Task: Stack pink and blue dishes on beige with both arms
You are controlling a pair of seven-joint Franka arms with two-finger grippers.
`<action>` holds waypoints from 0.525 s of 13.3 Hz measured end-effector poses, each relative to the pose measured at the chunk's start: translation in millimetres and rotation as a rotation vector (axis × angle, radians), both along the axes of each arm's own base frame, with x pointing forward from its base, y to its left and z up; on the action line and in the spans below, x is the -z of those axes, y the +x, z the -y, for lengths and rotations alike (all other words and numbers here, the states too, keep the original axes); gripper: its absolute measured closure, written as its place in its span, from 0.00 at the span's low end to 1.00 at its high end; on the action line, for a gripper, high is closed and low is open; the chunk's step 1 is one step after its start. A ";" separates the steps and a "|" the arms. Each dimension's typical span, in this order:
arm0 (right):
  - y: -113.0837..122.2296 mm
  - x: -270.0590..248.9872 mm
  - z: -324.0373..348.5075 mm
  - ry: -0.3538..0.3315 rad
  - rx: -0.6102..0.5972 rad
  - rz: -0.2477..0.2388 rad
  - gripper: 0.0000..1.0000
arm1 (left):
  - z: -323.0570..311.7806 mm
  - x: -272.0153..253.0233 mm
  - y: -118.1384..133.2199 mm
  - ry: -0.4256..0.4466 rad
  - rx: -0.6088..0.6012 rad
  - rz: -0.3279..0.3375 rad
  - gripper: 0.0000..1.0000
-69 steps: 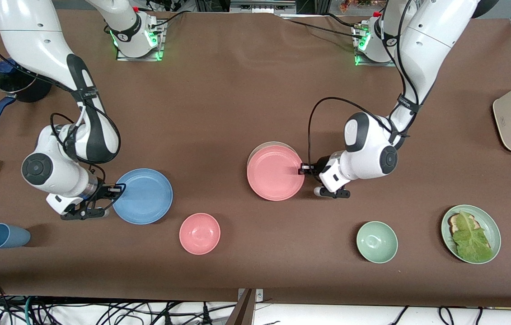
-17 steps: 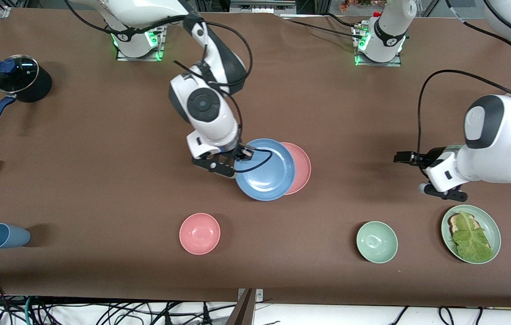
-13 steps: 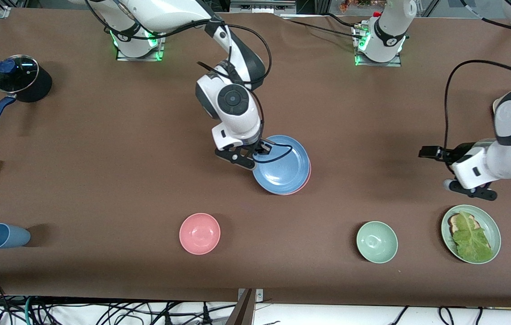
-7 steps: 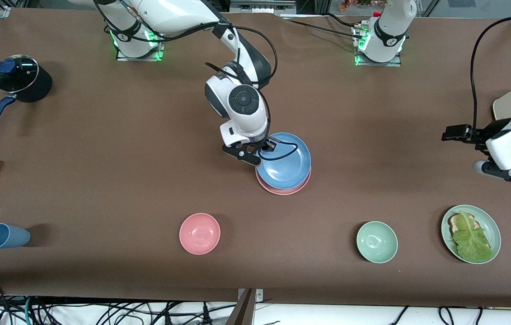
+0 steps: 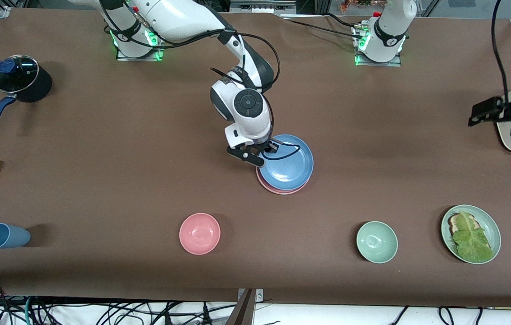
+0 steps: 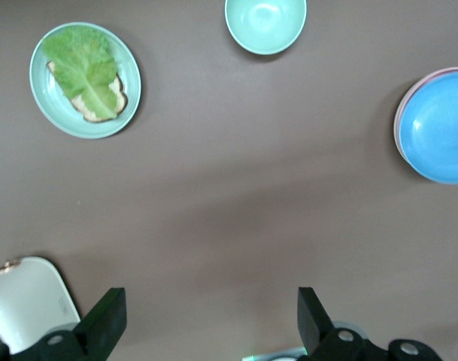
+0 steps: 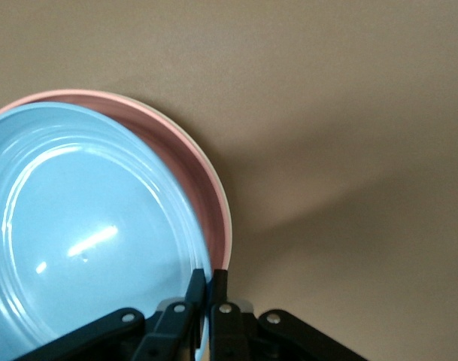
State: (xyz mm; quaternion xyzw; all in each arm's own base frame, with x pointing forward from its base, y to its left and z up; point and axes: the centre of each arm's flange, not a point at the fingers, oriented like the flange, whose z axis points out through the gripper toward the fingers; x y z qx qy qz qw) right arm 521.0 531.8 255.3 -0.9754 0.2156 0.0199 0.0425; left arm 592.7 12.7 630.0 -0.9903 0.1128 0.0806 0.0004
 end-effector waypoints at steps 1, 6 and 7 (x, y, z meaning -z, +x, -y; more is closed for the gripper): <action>1.8 -0.7 1.4 -0.001 0.003 0.003 0.79 | 0.2 -3.8 -7.3 0.002 -0.001 -0.021 0.00; 28.4 -14.3 25.0 -0.026 0.007 0.040 0.28 | -17.4 22.8 -11.0 -0.030 -0.051 -0.102 0.00; 37.4 -19.7 34.8 -0.038 -0.011 0.050 0.19 | -18.6 22.6 -11.2 -0.033 -0.083 -0.102 0.00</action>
